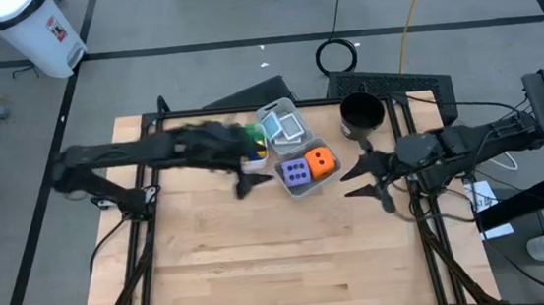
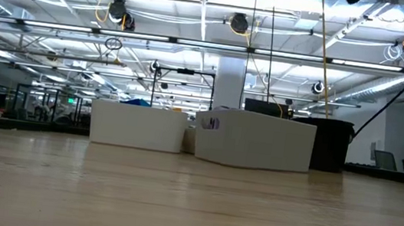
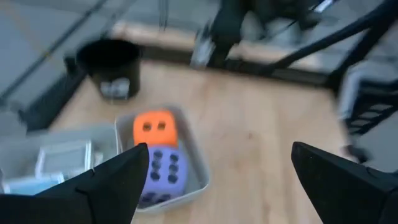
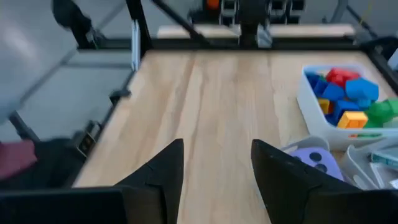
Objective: Pick & Place Toys
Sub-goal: Return to Home Position
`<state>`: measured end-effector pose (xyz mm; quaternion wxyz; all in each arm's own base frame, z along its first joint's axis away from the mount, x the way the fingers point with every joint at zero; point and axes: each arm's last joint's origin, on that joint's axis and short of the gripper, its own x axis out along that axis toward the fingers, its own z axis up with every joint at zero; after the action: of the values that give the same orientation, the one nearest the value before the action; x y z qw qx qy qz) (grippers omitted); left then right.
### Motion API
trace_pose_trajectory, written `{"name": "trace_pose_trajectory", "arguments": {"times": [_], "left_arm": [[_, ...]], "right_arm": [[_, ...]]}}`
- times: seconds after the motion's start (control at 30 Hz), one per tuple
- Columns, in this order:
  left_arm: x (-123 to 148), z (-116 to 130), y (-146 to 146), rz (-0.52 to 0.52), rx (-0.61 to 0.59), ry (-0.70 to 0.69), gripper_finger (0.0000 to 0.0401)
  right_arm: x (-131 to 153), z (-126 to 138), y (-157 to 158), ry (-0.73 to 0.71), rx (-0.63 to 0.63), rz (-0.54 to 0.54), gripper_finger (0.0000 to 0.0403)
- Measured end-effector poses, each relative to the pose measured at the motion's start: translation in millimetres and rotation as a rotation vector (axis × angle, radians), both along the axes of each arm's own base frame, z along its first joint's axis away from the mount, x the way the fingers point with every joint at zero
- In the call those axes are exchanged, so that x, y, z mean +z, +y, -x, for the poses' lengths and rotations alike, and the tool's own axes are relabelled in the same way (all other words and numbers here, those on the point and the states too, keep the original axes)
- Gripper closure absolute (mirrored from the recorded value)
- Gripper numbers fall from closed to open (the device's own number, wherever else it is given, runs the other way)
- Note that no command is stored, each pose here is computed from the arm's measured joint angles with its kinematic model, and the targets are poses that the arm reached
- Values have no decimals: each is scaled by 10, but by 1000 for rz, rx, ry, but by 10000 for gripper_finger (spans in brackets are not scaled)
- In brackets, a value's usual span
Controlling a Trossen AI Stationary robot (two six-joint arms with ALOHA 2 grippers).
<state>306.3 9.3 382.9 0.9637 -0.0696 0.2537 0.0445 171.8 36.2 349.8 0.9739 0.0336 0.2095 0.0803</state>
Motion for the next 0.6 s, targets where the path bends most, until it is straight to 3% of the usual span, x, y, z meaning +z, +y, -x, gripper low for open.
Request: {"name": "trace_pose_trajectory", "arguments": {"times": [0.17, 0.33, 0.47, 0.6], "left_arm": [[519, 775, -56, -12, -29, -145, 4], [687, 1506, -83, -7, -35, -163, 4], [512, 1900, -119, 13, -20, -164, 4], [-50, 1885, -160, 0, -17, -198, 4]], "right_arm": [[186, 362, -78, -129, 3, -20, 243], [241, 805, -187, -198, -14, 70, 243], [99, 1073, -287, -156, -167, 68, 243], [-247, 1066, -307, -160, -280, -23, 243]]}}
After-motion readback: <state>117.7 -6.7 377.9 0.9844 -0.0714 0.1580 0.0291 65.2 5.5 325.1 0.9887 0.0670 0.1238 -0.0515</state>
